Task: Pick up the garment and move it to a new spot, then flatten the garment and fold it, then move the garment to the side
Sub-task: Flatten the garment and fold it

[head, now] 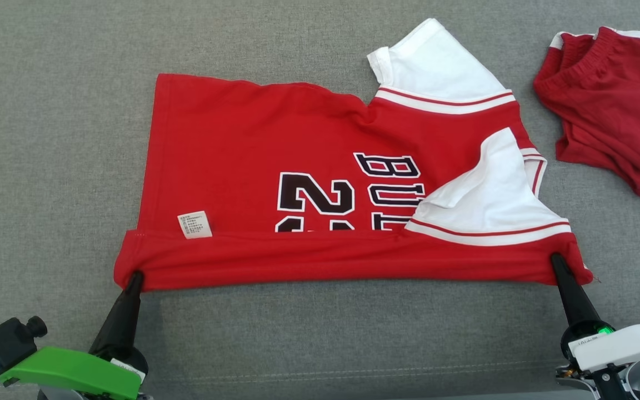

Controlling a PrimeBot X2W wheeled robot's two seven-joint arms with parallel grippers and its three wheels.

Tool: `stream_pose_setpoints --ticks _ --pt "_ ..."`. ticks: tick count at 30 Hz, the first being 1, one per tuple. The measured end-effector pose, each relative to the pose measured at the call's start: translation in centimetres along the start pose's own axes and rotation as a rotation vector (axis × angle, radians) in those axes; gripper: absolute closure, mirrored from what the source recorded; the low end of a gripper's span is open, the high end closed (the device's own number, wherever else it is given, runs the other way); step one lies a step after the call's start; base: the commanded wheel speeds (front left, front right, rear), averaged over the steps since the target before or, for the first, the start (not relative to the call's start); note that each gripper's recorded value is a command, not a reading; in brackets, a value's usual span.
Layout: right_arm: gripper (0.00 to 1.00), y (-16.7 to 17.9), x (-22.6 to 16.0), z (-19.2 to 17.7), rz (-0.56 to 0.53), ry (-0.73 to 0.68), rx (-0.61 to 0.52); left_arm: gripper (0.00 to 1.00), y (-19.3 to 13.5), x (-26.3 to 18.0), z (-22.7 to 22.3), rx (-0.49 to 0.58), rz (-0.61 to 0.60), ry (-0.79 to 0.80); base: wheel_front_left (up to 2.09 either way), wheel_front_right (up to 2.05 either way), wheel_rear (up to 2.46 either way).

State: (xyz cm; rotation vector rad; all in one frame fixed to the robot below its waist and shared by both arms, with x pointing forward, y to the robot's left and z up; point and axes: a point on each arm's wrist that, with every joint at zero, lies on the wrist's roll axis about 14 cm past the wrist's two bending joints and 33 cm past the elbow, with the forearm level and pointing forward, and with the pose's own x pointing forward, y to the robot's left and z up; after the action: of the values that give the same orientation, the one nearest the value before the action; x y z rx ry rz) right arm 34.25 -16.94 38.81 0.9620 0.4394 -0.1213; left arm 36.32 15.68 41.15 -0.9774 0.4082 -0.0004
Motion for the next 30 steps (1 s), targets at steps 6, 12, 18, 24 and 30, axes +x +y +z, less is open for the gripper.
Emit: stream_pose_setpoints --ticks 6,12,18,24,30 --pt "1.0 0.2 0.1 -1.0 0.001 0.031 0.009 1.0 0.5 0.2 -0.4 0.035 0.017 0.023 0.0 0.0 0.0" --pt "1.0 -0.1 -0.1 -1.4 -0.015 0.043 0.006 1.0 0.3 0.5 -0.9 0.05 0.012 0.04 0.0 0.0 0.0" --pt "0.73 -0.7 -0.6 -0.8 -0.039 0.028 -0.011 0.95 -0.2 0.6 -1.6 0.066 -0.005 0.07 0.0 0.0 0.0" --pt "0.0 -1.3 -0.9 0.0 -0.06 0.011 -0.048 0.15 -0.2 0.3 -1.9 0.074 -0.001 0.088 0.0 0.0 0.0" --pt "0.0 -1.2 -0.9 0.0 -0.059 0.019 -0.077 0.0 -0.2 -0.1 -1.8 0.076 0.005 0.087 0.0 0.0 0.0"
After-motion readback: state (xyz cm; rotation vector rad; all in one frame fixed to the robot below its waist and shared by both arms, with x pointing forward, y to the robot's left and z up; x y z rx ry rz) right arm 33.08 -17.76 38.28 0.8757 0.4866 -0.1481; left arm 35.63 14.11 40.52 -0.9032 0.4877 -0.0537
